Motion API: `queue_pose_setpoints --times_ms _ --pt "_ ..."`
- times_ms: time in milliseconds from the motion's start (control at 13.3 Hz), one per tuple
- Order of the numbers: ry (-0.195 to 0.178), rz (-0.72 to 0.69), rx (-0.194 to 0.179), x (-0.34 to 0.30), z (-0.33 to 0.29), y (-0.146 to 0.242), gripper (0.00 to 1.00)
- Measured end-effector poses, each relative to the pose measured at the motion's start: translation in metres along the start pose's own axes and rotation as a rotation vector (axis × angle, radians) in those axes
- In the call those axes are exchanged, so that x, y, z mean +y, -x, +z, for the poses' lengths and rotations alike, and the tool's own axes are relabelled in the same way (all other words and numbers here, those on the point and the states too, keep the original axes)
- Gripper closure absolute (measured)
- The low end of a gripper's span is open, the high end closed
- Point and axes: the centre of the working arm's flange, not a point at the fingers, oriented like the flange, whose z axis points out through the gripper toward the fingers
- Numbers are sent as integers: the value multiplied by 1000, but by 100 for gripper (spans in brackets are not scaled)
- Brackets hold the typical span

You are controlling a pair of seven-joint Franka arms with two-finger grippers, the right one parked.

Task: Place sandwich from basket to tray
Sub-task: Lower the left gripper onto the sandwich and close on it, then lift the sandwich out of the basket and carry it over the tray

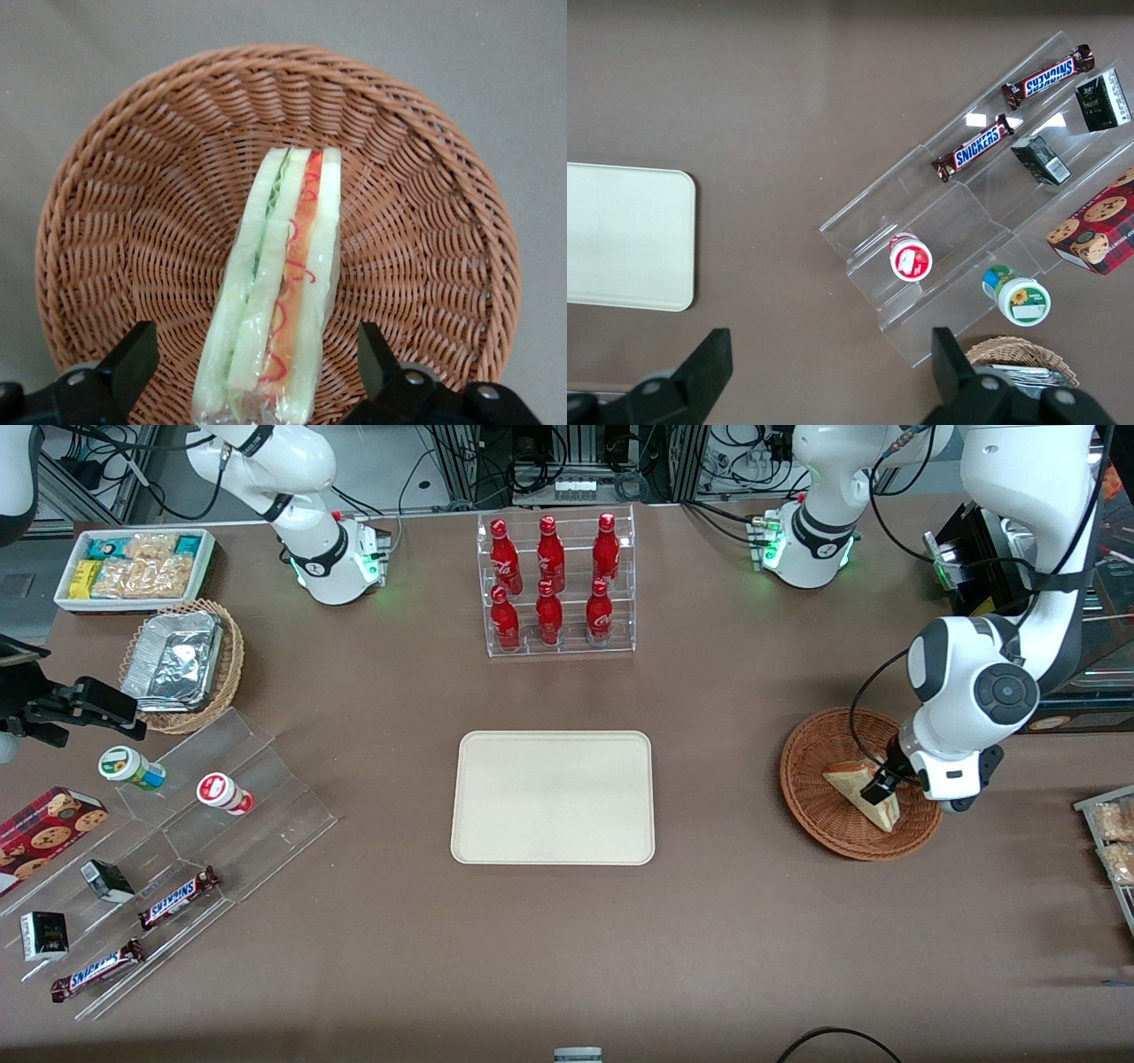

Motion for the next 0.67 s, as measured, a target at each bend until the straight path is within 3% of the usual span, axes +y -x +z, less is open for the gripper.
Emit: queue_pose_setpoints --times_ms 225,300,525,675 --pt "-5 -3 -6 -1 8 4 0" --pt "-6 -16 -6 -1 9 4 5" --pt "-5 -42 -6 0 10 4 42" --pt "-3 -46 -4 0 9 4 59"
